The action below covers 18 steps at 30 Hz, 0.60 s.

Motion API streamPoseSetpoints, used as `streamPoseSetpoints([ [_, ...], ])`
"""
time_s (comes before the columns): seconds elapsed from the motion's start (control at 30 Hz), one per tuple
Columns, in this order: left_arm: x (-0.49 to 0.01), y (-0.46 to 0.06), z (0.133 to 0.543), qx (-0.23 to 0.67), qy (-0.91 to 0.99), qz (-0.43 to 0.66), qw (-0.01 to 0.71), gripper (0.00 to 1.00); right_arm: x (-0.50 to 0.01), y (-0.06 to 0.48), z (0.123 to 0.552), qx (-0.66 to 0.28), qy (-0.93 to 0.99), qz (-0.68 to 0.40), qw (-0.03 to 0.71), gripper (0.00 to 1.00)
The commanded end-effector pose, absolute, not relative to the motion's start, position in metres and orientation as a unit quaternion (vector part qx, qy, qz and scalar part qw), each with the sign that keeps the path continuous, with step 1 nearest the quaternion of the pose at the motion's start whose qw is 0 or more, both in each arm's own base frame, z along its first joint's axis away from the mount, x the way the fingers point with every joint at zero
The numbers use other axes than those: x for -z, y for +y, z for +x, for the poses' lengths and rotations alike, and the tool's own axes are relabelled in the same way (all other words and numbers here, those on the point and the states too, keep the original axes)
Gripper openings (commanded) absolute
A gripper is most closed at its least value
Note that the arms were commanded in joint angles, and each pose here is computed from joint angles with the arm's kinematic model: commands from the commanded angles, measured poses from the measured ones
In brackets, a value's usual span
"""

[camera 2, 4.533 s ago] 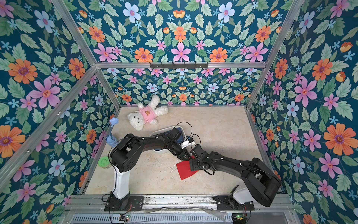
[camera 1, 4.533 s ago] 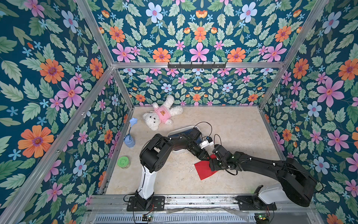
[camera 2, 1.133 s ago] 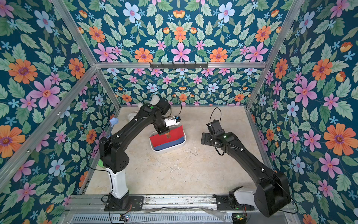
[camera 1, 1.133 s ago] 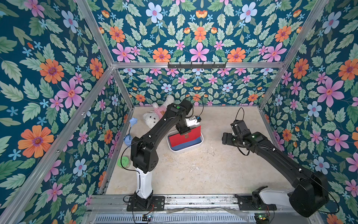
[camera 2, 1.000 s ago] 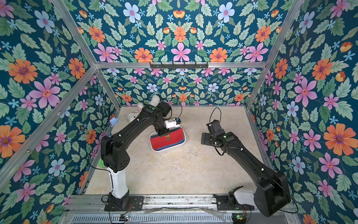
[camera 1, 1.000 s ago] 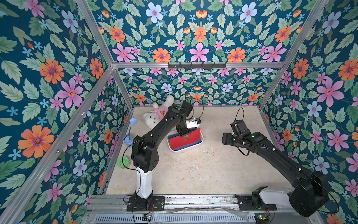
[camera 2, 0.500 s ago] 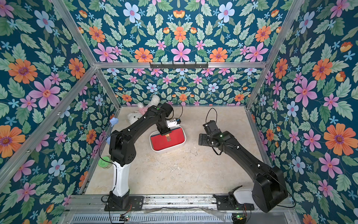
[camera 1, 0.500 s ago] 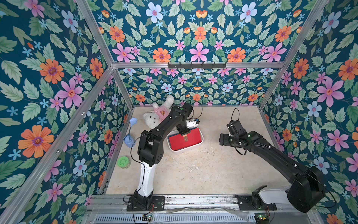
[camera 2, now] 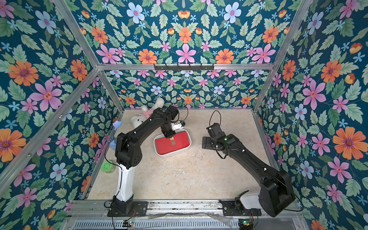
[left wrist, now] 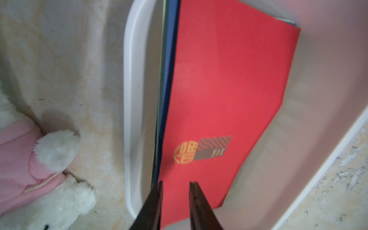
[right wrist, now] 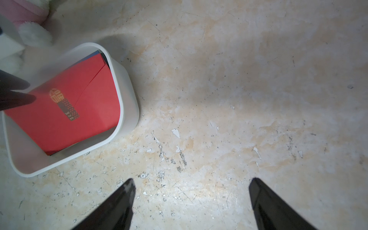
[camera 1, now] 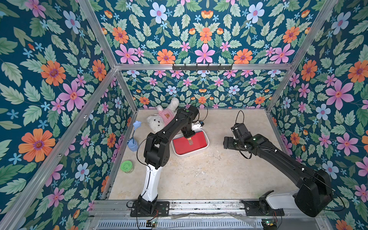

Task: Put the sealed envelopes into the storage box
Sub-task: Place the envelope in the storage box.

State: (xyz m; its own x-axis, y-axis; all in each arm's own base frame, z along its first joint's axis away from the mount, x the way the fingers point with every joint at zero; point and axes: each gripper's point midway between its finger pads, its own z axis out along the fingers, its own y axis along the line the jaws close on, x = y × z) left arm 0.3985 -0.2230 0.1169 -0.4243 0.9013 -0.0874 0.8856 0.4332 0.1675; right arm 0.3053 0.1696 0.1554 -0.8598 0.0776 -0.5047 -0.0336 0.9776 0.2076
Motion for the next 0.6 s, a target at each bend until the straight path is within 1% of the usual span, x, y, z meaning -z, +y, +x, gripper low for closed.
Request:
streamPoseSetpoints([
  [0.0,-0.132,-0.217,0.397,-0.059,0.851,0.515,0.085,0.3,-0.158,0.17,0.307,-0.106,0.957,0.014,0.27,0.92],
  [0.13,-0.152,-0.218,0.397,-0.056,0.855,0.503,0.107,0.29,-0.158,0.172,0.307,-0.112,0.956,0.015,0.27,0.92],
  [0.23,-0.168,-0.221,0.403,-0.053,0.865,0.478,0.14,0.29,-0.16,0.174,0.311,-0.118,0.954,0.02,0.275,0.92],
  [0.27,-0.175,-0.223,0.408,-0.051,0.871,0.462,0.161,0.29,-0.16,0.173,0.313,-0.113,0.953,0.022,0.278,0.93],
  [0.33,-0.188,-0.229,0.413,-0.037,0.881,0.428,0.198,0.31,-0.163,0.169,0.318,-0.102,0.952,0.028,0.288,0.99],
  [0.37,-0.196,-0.231,0.416,-0.026,0.887,0.404,0.22,0.31,-0.166,0.168,0.322,-0.103,0.949,0.031,0.296,0.99],
  [0.43,-0.21,-0.236,0.418,-0.002,0.898,0.354,0.26,0.36,-0.169,0.168,0.329,-0.125,0.944,0.041,0.302,0.99],
  [0.47,-0.218,-0.238,0.418,0.016,0.903,0.325,0.281,0.38,-0.171,0.169,0.333,-0.15,0.94,0.045,0.302,0.99],
  [0.53,-0.235,-0.244,0.421,0.059,0.906,0.258,0.329,0.38,-0.174,0.176,0.337,-0.196,0.932,0.046,0.303,0.99],
  [0.57,-0.239,-0.248,0.419,0.087,0.906,0.231,0.343,0.39,-0.178,0.182,0.337,-0.217,0.927,0.038,0.304,0.96],
])
